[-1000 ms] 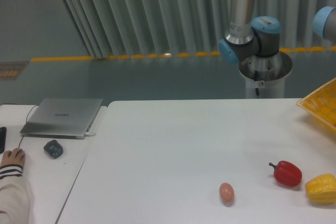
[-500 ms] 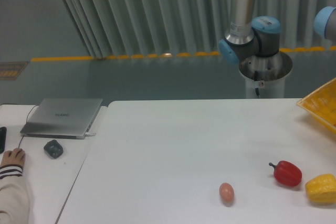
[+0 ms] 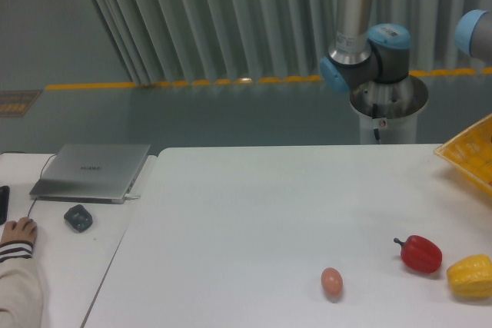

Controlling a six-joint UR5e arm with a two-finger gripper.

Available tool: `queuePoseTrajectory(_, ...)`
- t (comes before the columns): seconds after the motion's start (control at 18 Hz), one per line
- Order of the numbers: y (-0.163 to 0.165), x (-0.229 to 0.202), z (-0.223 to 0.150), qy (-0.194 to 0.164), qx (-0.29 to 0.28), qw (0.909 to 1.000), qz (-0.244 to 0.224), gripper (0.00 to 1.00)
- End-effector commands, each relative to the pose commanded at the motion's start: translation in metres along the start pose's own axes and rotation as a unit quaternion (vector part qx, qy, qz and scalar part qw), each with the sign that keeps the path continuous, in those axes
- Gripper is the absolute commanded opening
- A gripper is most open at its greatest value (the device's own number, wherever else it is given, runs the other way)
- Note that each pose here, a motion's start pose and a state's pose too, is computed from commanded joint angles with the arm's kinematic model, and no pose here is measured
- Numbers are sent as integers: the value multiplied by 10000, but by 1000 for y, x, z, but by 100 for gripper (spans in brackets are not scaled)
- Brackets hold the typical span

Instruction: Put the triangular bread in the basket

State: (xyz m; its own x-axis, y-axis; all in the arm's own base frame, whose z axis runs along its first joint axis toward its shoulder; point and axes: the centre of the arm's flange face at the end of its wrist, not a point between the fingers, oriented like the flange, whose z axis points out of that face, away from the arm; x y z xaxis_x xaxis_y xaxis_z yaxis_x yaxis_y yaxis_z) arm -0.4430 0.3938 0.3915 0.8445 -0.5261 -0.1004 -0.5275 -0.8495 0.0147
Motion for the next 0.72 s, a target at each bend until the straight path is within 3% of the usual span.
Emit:
queuePoseTrajectory(0.33,-67,12,1,-11,59,9992,-395,100)
queuePoseTrajectory(0.56,-74,5,21,11,-20,9997,-256,100)
queuePoseTrajectory(0.72,-61,7,26,55,-591,9982,125,100)
